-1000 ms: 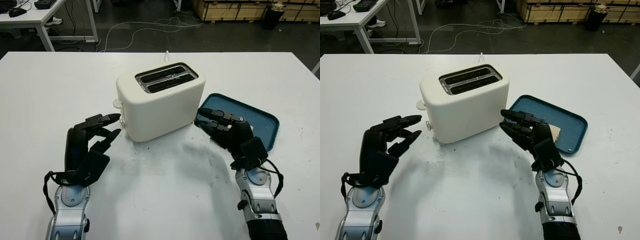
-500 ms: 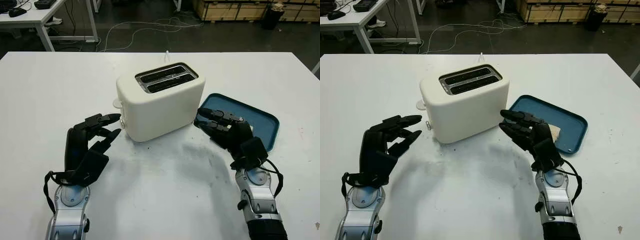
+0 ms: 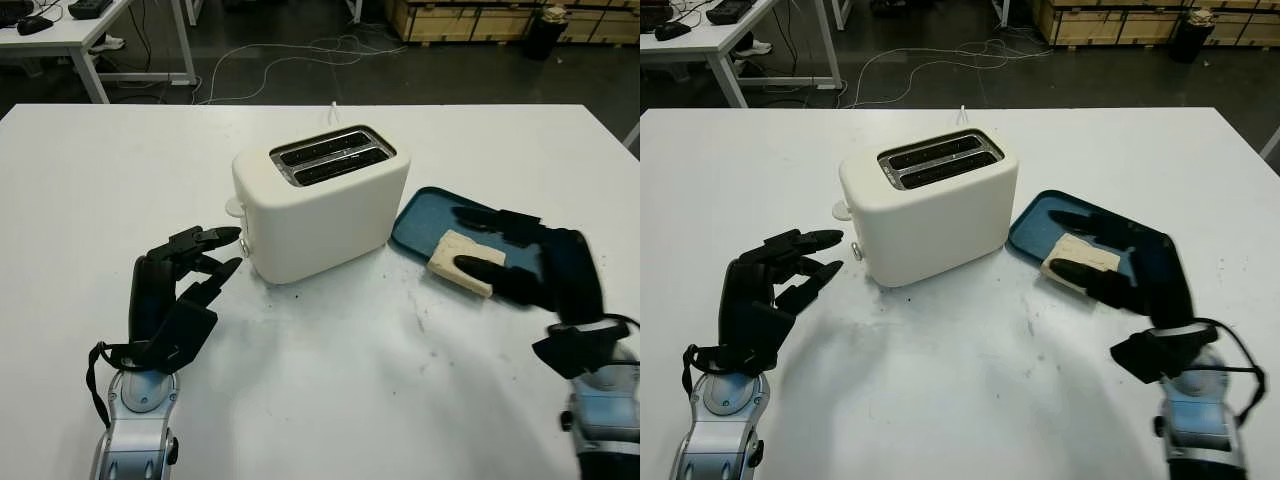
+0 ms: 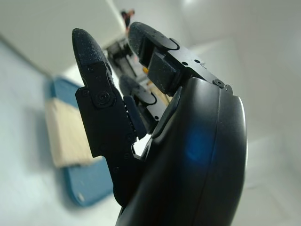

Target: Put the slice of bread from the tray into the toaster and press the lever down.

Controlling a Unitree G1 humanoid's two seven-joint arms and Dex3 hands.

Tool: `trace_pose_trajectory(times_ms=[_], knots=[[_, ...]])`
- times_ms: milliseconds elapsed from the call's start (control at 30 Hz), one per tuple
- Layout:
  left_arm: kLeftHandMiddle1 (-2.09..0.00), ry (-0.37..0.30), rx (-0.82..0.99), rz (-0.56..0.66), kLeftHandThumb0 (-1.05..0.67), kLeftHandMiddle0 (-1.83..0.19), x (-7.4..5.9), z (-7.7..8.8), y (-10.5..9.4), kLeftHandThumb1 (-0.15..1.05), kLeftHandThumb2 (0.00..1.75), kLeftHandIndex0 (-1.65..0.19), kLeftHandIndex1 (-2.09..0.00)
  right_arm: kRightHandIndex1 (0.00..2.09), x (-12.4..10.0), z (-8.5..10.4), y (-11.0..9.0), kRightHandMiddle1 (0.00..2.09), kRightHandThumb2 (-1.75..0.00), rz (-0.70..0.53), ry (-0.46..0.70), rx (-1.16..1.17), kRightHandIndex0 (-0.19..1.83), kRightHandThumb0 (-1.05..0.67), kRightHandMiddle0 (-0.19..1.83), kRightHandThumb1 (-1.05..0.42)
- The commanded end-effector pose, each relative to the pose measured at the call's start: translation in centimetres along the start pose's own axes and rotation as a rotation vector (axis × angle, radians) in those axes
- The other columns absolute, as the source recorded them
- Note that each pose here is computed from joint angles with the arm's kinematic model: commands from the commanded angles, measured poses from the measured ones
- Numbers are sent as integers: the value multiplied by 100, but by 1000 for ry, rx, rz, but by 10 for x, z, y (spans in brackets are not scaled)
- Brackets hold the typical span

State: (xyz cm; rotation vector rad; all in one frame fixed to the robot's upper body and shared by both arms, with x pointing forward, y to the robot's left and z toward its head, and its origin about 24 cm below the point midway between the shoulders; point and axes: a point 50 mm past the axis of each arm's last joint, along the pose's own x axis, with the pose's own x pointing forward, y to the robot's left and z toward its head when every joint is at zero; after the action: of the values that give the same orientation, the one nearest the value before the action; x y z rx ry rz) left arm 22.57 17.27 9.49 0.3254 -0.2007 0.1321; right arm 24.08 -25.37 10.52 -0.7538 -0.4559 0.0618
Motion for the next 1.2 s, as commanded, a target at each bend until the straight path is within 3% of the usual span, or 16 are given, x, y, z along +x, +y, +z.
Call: trace_pose_trajectory(times_ms=[0, 233, 567, 833, 1167], knots=[[-131, -20, 8, -5, -24, -61, 2, 2, 1, 92, 7, -88, -36, 12, -4, -8, -6, 0, 0, 16, 7, -73, 72, -59, 73, -79], [-134, -14, 4, -14, -26, -61, 2, 1, 1, 92, 8, -86, -41, 1, -6, -35, -12, 0, -1, 195, 18, -476, 53, -78, 45, -83], [-133, -16, 1, -17, -25, -62, 2, 0, 2, 92, 8, -83, -46, 0, -5, -53, -8, 0, -2, 428, 83, -774, 10, -104, 18, -78], [-133, -21, 6, -22, -25, -63, 2, 1, 3, 92, 8, -81, -49, 1, -5, -62, 0, 0, 0, 403, 64, -853, 3, -104, 14, -76], [-133, -26, 19, -22, -26, -61, 2, 2, 6, 92, 7, -80, -53, 6, -9, -74, 16, 3, 0, 382, 33, -820, 17, -82, 23, -74]])
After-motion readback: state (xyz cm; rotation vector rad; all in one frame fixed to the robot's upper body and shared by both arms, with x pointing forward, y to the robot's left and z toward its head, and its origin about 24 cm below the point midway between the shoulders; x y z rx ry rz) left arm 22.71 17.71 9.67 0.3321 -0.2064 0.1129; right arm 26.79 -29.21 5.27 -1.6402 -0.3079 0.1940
